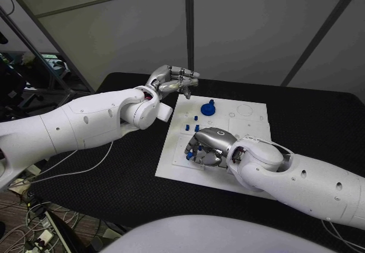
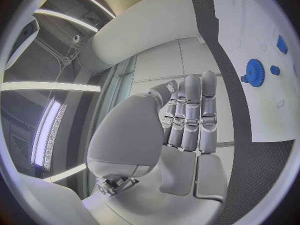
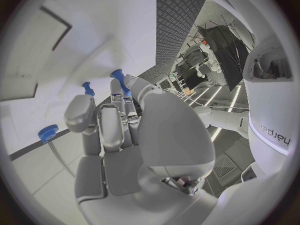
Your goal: Assemble the parts on the task board
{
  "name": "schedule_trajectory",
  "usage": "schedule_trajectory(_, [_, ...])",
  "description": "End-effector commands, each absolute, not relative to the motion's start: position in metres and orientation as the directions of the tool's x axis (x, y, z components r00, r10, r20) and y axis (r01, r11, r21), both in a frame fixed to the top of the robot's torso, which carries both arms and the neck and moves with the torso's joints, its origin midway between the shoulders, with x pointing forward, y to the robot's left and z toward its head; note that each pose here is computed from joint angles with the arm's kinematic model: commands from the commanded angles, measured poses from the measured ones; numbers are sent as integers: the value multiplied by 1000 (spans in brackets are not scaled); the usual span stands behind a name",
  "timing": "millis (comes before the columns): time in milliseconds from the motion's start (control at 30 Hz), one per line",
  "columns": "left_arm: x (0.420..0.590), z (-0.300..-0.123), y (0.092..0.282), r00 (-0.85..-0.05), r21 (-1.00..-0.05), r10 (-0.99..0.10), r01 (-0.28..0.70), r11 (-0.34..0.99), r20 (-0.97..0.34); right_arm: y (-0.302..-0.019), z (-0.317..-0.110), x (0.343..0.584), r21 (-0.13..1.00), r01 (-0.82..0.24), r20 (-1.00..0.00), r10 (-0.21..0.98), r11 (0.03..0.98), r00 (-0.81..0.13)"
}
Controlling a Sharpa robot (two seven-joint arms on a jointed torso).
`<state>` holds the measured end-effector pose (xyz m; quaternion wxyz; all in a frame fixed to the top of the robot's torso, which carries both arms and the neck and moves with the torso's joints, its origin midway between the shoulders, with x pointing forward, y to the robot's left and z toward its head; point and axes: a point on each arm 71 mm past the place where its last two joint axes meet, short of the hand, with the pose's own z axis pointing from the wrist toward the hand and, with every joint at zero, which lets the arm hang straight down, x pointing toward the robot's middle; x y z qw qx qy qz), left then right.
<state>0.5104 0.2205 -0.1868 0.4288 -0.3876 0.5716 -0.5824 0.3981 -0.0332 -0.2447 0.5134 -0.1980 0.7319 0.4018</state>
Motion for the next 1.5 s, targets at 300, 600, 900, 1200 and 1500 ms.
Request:
schedule_trajectory(300, [510,-185,218,-344,-998,-938,69,14,-37,-32,-246,396,379,-707,-908,94,597,-407])
schedule_trajectory(600, [510,-185,218,-346,-998,-937,65,15,-37,-34,-248,398,373,-694,-909,90,616,-408])
schedule_trajectory(900, [511,-185,218,-348,-998,-937,63,15,-36,-35,-243,398,368,-707,-922,137,604,-363])
schedule_trajectory(1200, [511,-186,219,-346,-998,-938,63,16,-37,-39,-233,395,378,-727,-926,221,573,-307])
schedule_trajectory(1500, [511,-186,224,-337,-998,-941,61,22,-41,-79,-220,389,455,-668,-890,320,588,-324])
